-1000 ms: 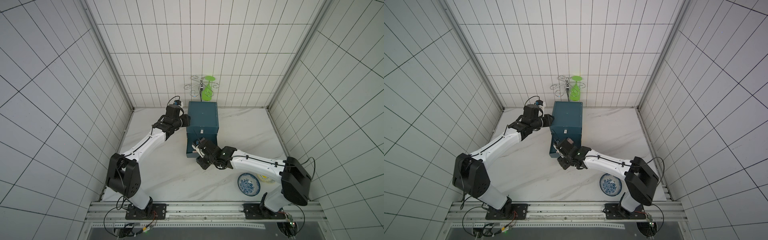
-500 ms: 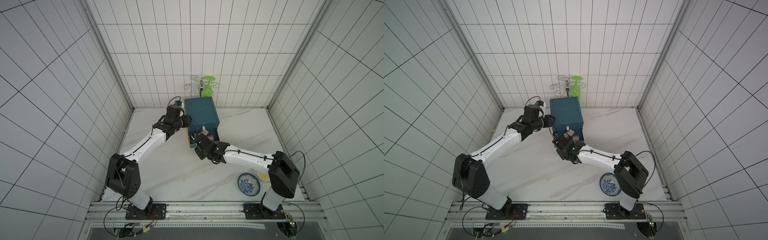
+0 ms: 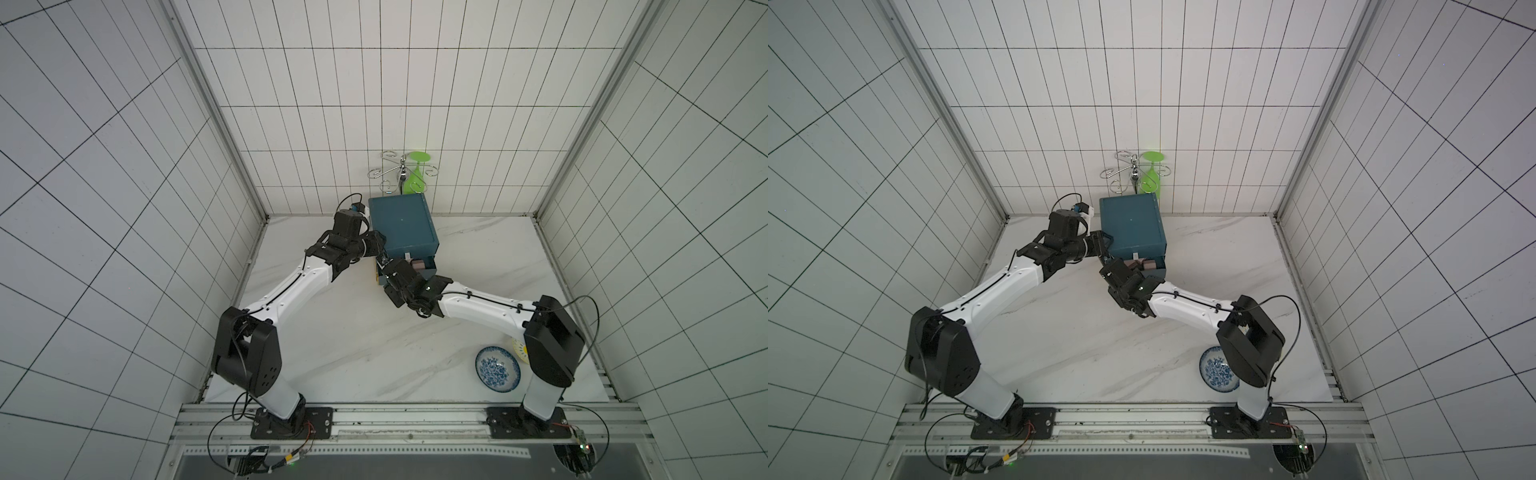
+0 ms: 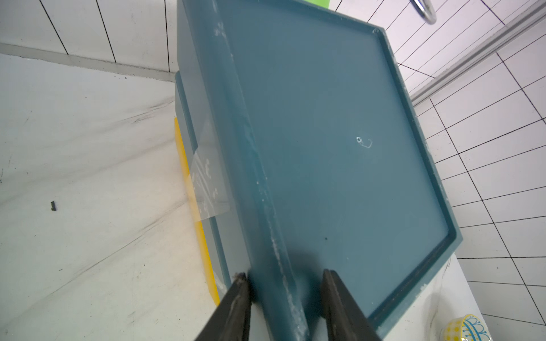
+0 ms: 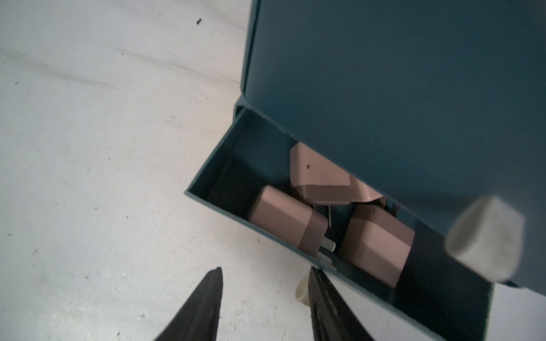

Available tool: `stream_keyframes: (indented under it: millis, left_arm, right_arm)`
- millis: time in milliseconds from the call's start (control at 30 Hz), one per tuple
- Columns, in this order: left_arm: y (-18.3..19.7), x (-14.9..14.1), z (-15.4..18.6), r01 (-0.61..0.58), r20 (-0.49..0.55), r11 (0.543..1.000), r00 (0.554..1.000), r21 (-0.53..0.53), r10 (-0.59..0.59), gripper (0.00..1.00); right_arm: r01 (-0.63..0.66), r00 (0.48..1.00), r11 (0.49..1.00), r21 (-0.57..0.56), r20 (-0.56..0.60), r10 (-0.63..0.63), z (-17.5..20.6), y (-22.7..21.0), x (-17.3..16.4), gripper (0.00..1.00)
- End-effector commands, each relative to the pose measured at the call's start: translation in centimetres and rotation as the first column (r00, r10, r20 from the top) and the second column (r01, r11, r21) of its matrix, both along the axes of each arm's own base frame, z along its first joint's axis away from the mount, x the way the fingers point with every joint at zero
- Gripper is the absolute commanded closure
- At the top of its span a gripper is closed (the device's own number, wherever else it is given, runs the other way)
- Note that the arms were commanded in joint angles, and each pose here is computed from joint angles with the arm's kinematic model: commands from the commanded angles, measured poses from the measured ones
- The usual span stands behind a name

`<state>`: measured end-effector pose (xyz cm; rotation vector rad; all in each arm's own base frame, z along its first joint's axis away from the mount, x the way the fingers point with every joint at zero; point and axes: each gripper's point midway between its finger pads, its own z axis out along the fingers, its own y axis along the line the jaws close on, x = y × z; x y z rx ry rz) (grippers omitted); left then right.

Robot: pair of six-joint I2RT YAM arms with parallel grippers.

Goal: Place the plugs into the drawer by color
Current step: Close the drawer in the storage box.

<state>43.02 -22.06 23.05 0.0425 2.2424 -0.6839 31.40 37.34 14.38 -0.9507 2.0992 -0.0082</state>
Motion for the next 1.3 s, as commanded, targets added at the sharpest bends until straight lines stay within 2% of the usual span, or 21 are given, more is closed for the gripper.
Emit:
stream_keyframes:
  millis: [0,233,367,533,667,867,1133,1233,1267]
  left_arm:
    - [-0.2,-2.9,-5.8,0.055,-0.208,0.996,0.977,0.071,-0.039,0.59]
    - [0.0,-3.4,-5.2,0.053,-0.2,0.996,0.979,0.065,-0.039,0.58]
    - [0.0,-3.5,-5.0,0.056,-0.199,0.996,0.979,0.065,-0.042,0.57]
    - [0.1,-3.7,-4.4,0.057,-0.188,0.997,0.981,0.058,-0.045,0.56]
    - [0.3,-4.0,-4.0,0.05,-0.183,0.997,0.982,0.055,-0.039,0.46]
    - [0.6,-4.1,-3.3,0.033,-0.165,0.998,0.986,0.049,-0.024,0.37]
    - [0.9,-4.7,-1.7,0.012,-0.128,0.999,0.992,0.042,-0.007,0.23]
    - [1.9,-5.1,-0.3,-0.029,-0.085,0.999,0.996,0.029,0.031,0.14]
    - [2.2,-5.4,0.5,-0.041,-0.061,0.999,0.997,0.02,0.042,0.11]
  right_arm:
    - [0.024,0.991,0.999,0.035,0.132,-0.029,2.9,1.6,2.9,0.48]
    - [0.098,0.946,0.995,-0.022,0.313,-0.087,2.7,2.0,5.0,0.49]
    - [0.065,0.953,0.996,0.056,0.294,-0.079,4.3,2.3,3.7,0.48]
    - [0.037,0.941,0.993,0.114,0.331,-0.073,6.9,1.9,3.0,0.47]
    - [0.081,0.937,0.994,0.067,0.334,-0.099,6.5,0.9,3.8,0.48]
    - [-0.03,0.957,0.985,0.171,0.29,-0.022,7.7,0.9,0.7,0.45]
    - [-0.099,0.957,0.944,0.315,0.29,0.004,11.8,-0.6,-3.4,0.32]
    - [-0.092,0.96,0.921,0.378,0.28,-0.019,14.1,-2.2,-4.3,0.16]
    - [-0.088,0.962,0.914,0.395,0.272,-0.025,15.0,-2.9,-4.5,0.05]
